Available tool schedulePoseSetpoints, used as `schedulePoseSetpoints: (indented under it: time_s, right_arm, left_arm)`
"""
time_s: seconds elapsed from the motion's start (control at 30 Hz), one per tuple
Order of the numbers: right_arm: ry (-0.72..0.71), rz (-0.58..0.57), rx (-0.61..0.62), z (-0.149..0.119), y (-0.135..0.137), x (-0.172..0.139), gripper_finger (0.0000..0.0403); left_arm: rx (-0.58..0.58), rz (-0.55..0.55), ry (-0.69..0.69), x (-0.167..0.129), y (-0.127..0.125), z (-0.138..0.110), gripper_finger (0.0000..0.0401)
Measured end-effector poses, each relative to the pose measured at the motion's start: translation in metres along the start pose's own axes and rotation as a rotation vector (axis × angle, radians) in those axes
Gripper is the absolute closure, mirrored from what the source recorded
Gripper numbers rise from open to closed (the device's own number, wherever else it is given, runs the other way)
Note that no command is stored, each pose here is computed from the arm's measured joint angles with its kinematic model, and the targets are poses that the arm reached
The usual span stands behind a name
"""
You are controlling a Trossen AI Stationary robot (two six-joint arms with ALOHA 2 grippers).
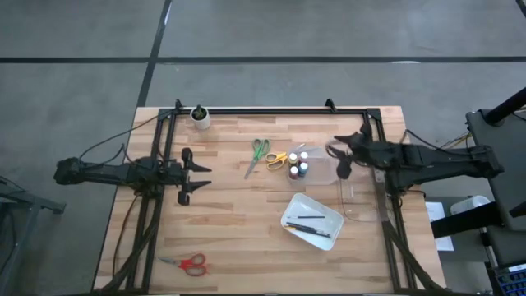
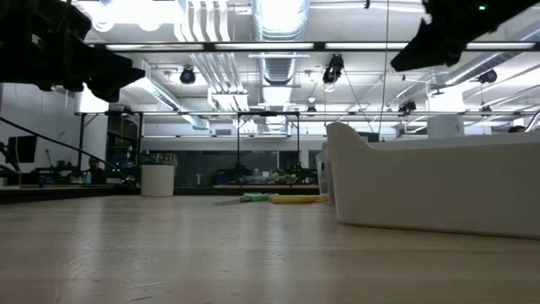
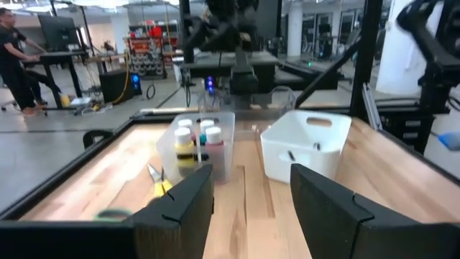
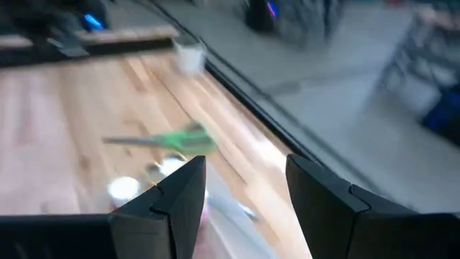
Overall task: Pick & Place Paint Supplies
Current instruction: Put the black paintbrush into the white bin
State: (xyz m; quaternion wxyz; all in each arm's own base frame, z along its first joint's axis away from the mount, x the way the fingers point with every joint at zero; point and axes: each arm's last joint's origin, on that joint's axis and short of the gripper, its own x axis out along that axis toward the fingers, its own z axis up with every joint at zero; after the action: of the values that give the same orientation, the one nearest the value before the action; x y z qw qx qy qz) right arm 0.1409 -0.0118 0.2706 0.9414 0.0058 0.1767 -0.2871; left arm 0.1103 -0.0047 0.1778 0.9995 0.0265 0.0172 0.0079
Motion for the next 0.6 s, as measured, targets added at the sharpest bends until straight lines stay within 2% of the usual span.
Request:
schedulePoseSetpoints:
  time_s: [0.07,0.2,0.33,0.6]
  right_arm:
    - [0.093,-0.034,0.015,0.012,-0.004,0.005,0.0211]
    - [0.302,-0.012,-0.008,0.03,-0.015,0.023,0.0211]
    - [0.479,-0.015,-0.089,0.043,-0.031,0.048,0.0211]
    - [0.731,0.107,-0.202,0.057,-0.064,0.101,0.0211]
  left_arm:
    - [0.002,-0.002,0.027,0.0,0.0,-0.003,0.0214]
    - [0.007,-0.004,0.084,0.0,0.0,-0.008,0.0214]
    - [0.012,-0.009,0.146,-0.001,-0.001,-0.014,0.0214]
    - [0.02,-0.016,0.26,-0.003,-0.001,-0.024,0.0214]
